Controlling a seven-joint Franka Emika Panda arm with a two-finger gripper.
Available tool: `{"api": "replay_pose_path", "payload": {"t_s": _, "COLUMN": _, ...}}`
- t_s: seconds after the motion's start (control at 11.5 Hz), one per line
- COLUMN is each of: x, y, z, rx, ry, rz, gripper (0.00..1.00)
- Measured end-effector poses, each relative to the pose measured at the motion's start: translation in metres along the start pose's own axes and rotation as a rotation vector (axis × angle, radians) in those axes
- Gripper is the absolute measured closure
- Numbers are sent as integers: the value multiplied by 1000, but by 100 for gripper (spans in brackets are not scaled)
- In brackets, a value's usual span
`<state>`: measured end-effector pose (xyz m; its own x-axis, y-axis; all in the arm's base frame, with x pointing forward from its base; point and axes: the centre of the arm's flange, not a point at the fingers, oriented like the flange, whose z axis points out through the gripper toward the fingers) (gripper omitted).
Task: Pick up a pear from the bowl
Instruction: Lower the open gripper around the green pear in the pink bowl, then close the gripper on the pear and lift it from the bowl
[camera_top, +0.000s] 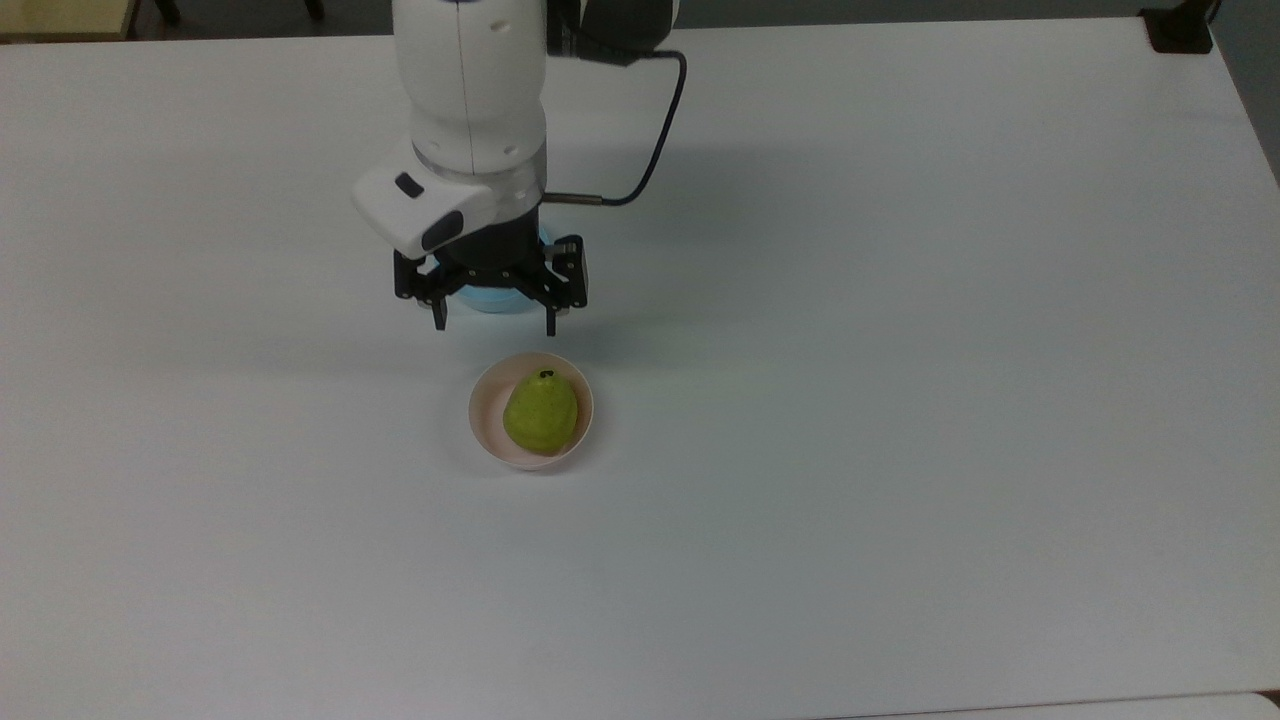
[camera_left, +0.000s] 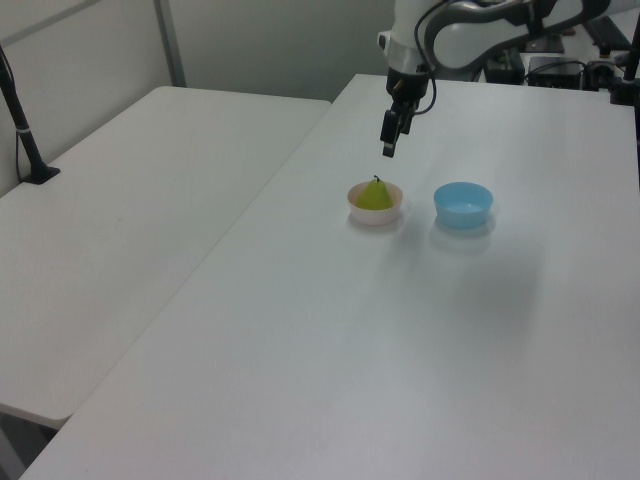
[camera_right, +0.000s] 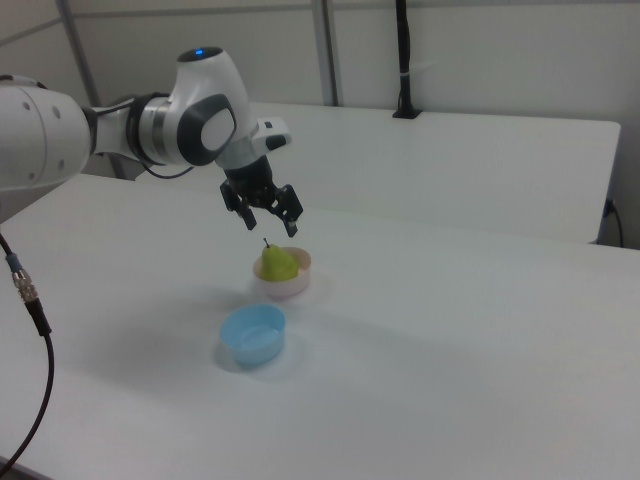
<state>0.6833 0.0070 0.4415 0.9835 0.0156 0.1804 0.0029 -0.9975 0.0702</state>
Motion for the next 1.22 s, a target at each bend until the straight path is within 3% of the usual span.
{"api": "replay_pose_path", "payload": {"t_s": 0.52, "x": 5, "y": -32, "z": 59, "rx": 2, "ry": -8, "rz": -44, "gripper": 5}}
{"api": "replay_pose_path", "payload": {"t_s": 0.61, "x": 6, "y": -34, "z": 63, "rx": 3, "ry": 0, "rz": -46, "gripper": 14}}
{"api": "replay_pose_path", "payload": {"t_s": 0.78, "x": 8, "y": -37, "z": 70, "rx": -1, "ry": 10, "rz": -54, "gripper": 21}}
{"api": "replay_pose_path", "payload": {"t_s": 1.22, "x": 9, "y": -42, "z": 101, "rx": -17, "ry": 23, "rz": -76, "gripper": 22}}
